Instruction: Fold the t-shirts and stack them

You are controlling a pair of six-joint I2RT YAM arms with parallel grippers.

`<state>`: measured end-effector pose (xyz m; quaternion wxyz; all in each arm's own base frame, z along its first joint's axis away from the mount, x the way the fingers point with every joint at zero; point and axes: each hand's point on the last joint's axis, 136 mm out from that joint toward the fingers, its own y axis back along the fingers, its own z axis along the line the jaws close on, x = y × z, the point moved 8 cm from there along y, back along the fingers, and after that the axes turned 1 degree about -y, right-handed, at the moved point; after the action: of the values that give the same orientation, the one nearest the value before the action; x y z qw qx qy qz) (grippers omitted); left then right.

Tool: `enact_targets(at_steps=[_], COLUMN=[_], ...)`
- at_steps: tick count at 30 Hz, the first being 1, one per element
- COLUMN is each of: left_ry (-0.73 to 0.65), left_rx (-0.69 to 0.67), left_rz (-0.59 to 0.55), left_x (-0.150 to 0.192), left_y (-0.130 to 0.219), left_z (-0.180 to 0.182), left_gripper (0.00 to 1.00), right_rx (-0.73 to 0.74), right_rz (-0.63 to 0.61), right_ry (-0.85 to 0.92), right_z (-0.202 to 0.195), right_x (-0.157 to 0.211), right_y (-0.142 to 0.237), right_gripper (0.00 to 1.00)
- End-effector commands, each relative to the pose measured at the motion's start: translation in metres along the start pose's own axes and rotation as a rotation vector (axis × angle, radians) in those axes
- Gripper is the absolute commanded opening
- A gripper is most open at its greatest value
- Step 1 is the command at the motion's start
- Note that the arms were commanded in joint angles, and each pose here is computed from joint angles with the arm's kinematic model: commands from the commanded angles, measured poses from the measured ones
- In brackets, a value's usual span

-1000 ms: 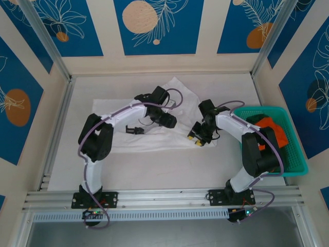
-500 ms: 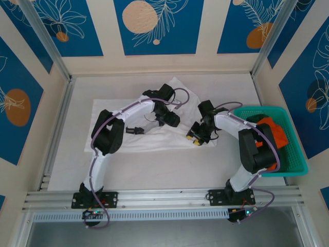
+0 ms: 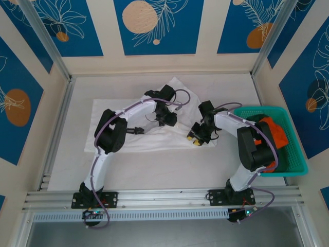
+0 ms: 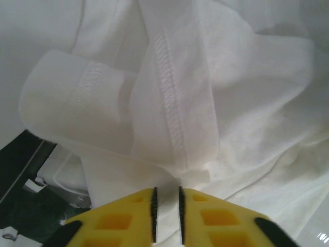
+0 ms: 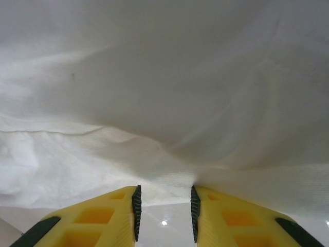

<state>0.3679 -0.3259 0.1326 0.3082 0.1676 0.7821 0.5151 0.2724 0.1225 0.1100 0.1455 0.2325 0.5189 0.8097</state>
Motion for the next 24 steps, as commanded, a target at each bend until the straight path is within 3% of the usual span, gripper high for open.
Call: enact_targets(at_steps=[1,3,7,8,9,15,20,24], left_ry=[-0.010,-0.015,-0.023,-0.026,-0.032,-0.073,-0.068,-0.068], left_rx=[0.011,0.011,0.013,0.017,0.022,0.109,0.111,0.092], left_rz=[0.018,0.019,0.018,0.019,0.019,0.012,0.041,0.060], left_x=[-0.001,-0.001,-0.001,-0.001,-0.001,0.002,0.003,0.006], left_y=[-0.002,-0.002,0.000,0.002,0.003,0.007,-0.005,-0.011], left_z=[-0.002,-0.002,-0.003,-0.003,-0.004,-0.010,-0.006,-0.002], left_gripper=[0.08,0.00,0.02,0.20,0.29,0.53,0.57,0.52], right_rx=[0.021,0.024,0.028,0.028,0.028,0.024,0.025,0.026], right_rz=[0.037,0.037,0.040,0.041,0.042,0.042,0.045,0.046], right_ry=[-0.007,-0.011,-0.017,-0.018,-0.017,-0.022,-0.022,-0.019], right_z=[-0.008,-0.009,-0.011,-0.011,-0.011,-0.012,-0.012,-0.012], right_x=[0.003,0.003,0.003,0.003,0.003,0.002,0.002,0.002], right_y=[-0.005,-0.005,-0.006,-0.006,-0.006,-0.005,-0.006,-0.006], right_gripper=[0.34,0.34,0.33,0.33,0.33,0.33,0.33,0.33])
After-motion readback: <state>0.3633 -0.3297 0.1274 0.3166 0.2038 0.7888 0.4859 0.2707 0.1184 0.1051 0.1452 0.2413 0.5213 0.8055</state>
